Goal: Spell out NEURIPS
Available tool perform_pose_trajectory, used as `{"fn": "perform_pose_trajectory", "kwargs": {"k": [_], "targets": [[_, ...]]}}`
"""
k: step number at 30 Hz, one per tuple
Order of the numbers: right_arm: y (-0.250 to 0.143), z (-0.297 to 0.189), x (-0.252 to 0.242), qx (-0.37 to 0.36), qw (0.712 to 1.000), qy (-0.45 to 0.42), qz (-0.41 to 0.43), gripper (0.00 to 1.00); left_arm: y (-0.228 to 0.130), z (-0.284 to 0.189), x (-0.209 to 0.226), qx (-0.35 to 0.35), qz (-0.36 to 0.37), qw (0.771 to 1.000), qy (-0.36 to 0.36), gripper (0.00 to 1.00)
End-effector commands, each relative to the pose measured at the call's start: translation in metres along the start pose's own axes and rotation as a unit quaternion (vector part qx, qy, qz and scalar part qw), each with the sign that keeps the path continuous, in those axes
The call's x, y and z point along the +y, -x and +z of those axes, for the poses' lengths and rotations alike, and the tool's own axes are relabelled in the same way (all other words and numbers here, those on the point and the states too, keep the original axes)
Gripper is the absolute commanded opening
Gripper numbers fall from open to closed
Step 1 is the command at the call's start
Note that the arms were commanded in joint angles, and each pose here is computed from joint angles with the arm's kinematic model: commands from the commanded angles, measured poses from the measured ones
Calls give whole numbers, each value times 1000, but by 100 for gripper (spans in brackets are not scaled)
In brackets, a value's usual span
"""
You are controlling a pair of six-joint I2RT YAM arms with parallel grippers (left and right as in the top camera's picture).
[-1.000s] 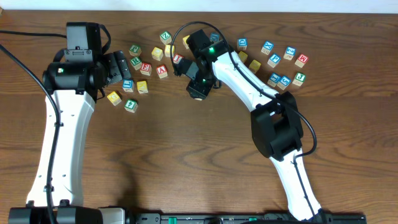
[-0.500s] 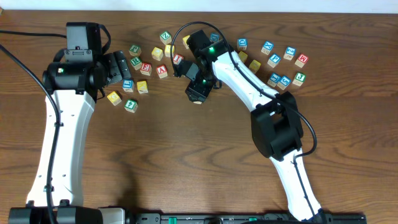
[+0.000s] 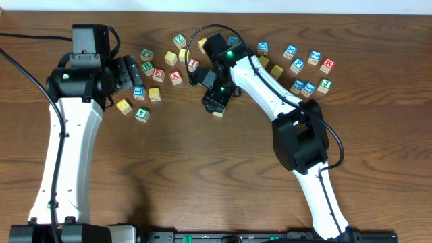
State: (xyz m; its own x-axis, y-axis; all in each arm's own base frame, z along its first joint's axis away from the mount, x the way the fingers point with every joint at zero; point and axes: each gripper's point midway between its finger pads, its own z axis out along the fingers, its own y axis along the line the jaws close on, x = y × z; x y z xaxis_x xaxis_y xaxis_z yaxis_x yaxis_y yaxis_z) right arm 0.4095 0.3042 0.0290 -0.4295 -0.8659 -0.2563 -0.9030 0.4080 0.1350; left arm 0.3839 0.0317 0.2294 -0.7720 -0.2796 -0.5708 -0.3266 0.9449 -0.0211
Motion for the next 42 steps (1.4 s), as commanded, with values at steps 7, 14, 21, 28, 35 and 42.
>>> {"fn": "perform_pose_trajectory", "kwargs": {"k": [7,14,21,28,35,42], "targets": [[11,-17,3,-23,1000,1,-15,61,3,1,3,-5,-7,1000,6,98],[17,-26,7,-42,999,15,31,59,4,1,3,-6,-7,1000,6,98],[27,-70,-2,-85,993,-8,83,59,5,1,2,-9,-7,1000,5,98],[31,-135,-8,-141,977,-31,157,63,5,1,2,-9,-7,1000,5,98],[18,-147,-13,-136,963,-28,233,60,5,1,2,-9,-7,1000,5,98],[0,-126,-21,-102,934,-23,342,48,4,1,2,-7,-7,1000,6,98]]}}
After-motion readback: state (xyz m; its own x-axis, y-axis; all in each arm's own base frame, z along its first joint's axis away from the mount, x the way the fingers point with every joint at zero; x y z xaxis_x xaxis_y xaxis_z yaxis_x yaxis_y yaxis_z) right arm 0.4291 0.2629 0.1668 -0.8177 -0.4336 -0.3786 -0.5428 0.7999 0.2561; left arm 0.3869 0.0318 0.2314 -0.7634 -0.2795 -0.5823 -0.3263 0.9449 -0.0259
